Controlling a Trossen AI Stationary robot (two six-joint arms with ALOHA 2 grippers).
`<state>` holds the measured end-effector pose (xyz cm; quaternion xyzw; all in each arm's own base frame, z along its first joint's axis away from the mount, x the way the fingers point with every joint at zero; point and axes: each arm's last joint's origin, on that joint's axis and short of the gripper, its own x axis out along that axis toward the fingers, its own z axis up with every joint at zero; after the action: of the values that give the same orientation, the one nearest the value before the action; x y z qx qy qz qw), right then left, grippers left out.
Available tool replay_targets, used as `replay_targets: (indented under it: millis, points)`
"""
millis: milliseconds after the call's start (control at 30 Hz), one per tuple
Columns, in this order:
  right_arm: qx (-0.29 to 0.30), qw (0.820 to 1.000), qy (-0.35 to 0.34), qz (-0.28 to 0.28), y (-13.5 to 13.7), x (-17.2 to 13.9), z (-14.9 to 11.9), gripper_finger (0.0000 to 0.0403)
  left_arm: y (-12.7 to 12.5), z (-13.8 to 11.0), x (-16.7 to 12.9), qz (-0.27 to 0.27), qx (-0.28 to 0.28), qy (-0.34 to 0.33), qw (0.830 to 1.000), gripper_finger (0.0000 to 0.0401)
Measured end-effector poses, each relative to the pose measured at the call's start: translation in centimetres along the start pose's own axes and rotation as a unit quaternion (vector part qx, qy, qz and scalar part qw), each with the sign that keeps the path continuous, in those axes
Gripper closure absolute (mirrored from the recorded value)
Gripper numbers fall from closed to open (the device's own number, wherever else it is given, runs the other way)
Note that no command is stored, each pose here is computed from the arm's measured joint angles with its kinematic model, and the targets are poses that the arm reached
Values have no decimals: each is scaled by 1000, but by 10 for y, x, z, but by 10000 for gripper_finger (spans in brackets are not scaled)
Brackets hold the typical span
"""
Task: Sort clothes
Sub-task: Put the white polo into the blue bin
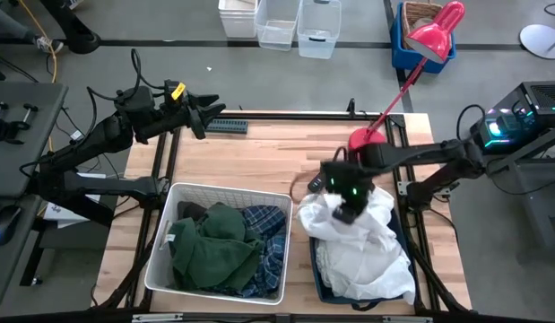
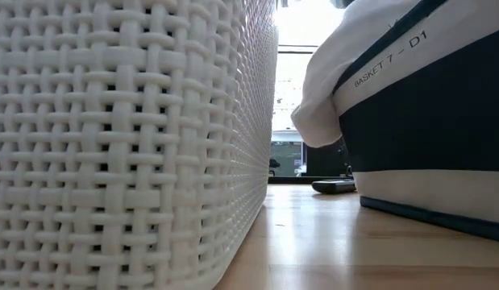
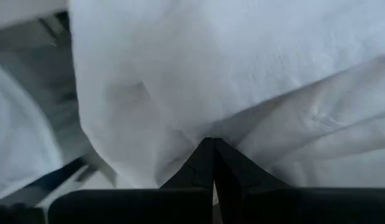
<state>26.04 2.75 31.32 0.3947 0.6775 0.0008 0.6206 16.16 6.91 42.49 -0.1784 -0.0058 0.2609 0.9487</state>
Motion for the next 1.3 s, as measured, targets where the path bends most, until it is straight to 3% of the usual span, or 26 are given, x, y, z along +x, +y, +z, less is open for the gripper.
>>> replay_targets:
  millis: [167,367,500,667,767,867,1033,1167,1300]
  points:
    - [5,998,-7,-64,28,27,-30,403,0,0,0,0,0,0,1000,174]
    - [14,986,-93,-138,49,63,-64,403,0,0,0,0,-2,0,1000,174]
    - [23,985,-123,-119,49,102,-76,403,0,-2,4,3,-6,6,1000,174]
    - [95,983,-144,-69,36,151,-89,403,0,-6,13,8,-17,19,1000,174]
    - [111,987,-117,-25,34,178,-104,403,0,-9,19,1,-20,32,999,174]
    - [98,994,-48,-12,33,203,-124,403,0,-11,23,-1,-19,41,999,174]
    - [77,994,61,-58,24,236,-153,403,0,-13,27,1,-17,47,999,174]
    - [98,989,77,-78,18,248,-144,403,0,-13,27,1,-17,48,999,174]
    - [139,984,82,-80,13,247,-112,403,0,-13,27,1,-21,47,999,174]
